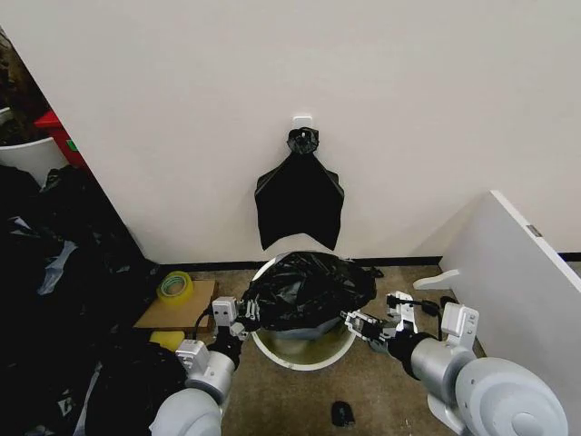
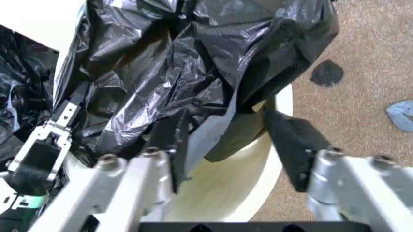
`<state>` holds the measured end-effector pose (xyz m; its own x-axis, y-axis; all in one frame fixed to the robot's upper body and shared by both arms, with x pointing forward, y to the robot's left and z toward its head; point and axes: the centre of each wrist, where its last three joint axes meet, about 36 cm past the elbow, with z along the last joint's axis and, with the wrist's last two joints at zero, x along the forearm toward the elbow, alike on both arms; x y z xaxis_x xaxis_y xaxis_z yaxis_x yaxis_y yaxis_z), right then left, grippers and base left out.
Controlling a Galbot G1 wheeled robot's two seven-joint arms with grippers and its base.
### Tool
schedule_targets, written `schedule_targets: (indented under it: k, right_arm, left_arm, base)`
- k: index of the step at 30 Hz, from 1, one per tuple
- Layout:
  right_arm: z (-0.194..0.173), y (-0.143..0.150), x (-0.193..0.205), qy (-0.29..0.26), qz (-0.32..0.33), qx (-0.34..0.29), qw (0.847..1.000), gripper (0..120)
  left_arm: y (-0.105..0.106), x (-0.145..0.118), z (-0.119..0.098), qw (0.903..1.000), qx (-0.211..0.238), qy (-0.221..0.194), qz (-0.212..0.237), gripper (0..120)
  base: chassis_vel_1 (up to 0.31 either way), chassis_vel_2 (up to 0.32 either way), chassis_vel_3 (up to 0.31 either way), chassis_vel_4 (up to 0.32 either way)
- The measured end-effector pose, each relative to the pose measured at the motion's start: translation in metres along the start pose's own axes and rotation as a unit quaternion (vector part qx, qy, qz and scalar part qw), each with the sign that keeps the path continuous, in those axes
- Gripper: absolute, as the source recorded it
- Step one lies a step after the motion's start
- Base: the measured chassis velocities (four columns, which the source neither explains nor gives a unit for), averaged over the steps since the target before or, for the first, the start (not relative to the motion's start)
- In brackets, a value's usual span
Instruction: Place the garbage bag over the trash bin.
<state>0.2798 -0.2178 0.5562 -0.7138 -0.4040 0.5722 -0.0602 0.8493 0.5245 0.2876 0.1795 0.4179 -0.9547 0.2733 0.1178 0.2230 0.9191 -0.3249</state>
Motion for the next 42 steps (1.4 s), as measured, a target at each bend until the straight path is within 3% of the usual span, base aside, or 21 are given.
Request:
schedule_targets:
  k: [12,25,33,42]
  right_arm:
    - [0.004,-0.002,0.000,0.004,0.005,-0.008,1.000,1]
    - [0.020,-0.013,0.003,0.025,0.050,-0.021,0.998,0]
    - [0.041,-0.017,0.005,0.073,0.063,-0.039,0.995,0]
    - [0.061,-0.009,0.002,0.101,-0.029,-0.030,0.994,0]
  left_arm:
    - [0.000,-0.002,0.000,0.9999,0.009,-0.005,-0.004,4]
    - [0.000,-0.013,-0.005,0.9968,0.073,0.002,-0.032,4]
    - [-0.003,-0.013,-0.013,0.9937,0.105,0.007,-0.038,4]
    - [-0.010,-0.012,-0.019,0.9894,0.137,0.018,-0.045,4]
  base:
    - [0.000,0.000,0.000,0.000]
    - [0.000,0.000,0.000,0.000]
    - [0.000,0.000,0.000,0.000]
    - [0.000,0.000,0.000,0.000]
